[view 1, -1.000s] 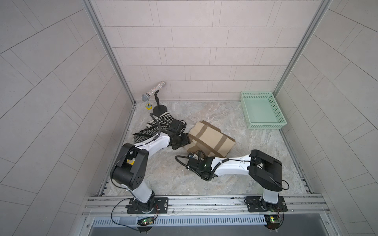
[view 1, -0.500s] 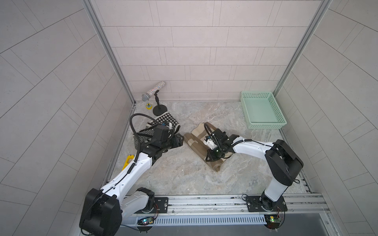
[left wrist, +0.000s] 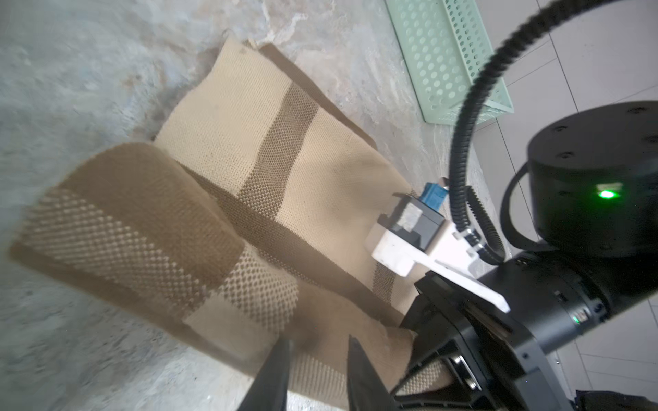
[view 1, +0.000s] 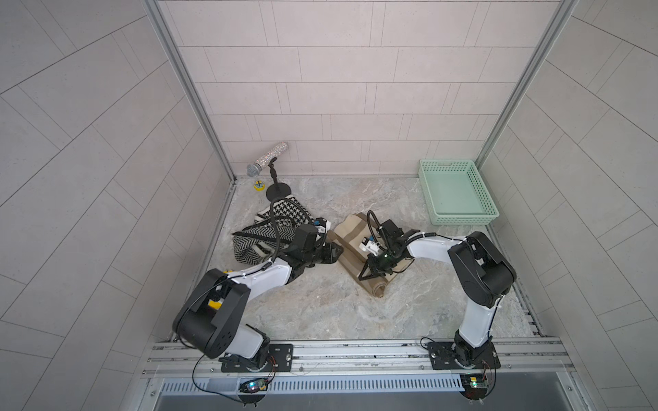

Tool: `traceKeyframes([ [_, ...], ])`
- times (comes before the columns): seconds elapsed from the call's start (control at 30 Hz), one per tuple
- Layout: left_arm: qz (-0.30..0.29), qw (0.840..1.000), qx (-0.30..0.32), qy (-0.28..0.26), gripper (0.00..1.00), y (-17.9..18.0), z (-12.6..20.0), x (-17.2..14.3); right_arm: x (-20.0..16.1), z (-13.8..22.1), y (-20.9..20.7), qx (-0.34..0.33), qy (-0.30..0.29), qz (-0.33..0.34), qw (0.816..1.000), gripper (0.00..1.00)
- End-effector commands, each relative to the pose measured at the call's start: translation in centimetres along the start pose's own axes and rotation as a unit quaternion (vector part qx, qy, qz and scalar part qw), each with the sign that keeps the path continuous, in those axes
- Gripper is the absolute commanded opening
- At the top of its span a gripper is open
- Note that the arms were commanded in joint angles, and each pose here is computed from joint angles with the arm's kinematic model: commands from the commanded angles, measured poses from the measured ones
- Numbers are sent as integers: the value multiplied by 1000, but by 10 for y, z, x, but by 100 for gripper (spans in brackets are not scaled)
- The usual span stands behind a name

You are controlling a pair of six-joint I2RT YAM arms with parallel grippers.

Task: Roll up the scarf and place it into the basket
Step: Roll the scarf at the center of the board.

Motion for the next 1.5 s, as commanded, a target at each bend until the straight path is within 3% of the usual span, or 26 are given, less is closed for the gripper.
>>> traceKeyframes([
  [0.0,-12,999,-46,-26,30,-14,-13,21,-2,-3,-4,10,9,-7,1000,0],
  [0.1,1,999,-43,-19,28,-10,-29,25,-3,-3,-6,1,10,-11,1000,2],
  [0.17,17,1000,-20,-13,27,-2,-37,26,-3,-2,-9,-20,10,-14,1000,9],
  [0.37,67,994,79,36,21,30,-54,15,-4,18,-9,-100,-8,-7,995,40],
  [0.57,100,987,104,64,19,41,-66,8,-13,61,-3,-232,-55,15,971,64],
  [0.77,110,985,110,74,19,42,-66,7,-31,92,28,-406,-110,144,896,77],
  [0.97,113,983,119,89,19,43,-67,5,-42,72,64,-524,-99,297,792,88],
  [1.07,116,982,118,94,19,43,-69,5,-43,57,69,-571,-87,334,745,100],
  [1.23,117,981,120,101,19,43,-69,5,-41,27,57,-582,-53,351,732,99],
  [1.4,119,980,115,109,19,43,-69,5,-37,5,41,-584,-31,356,729,86],
  [1.47,118,980,112,110,19,42,-69,7,-35,-3,35,-587,-21,355,727,85],
])
Point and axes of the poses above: each gripper's point midway between its finger pads, its own z axis back along the fingers, its own y axis along the line the jaws close on, x = y × z, the point moved 6 cm from there along z, back along the fingers, and after that the axes turned 5 degrees about z, right-handed, at the moved point
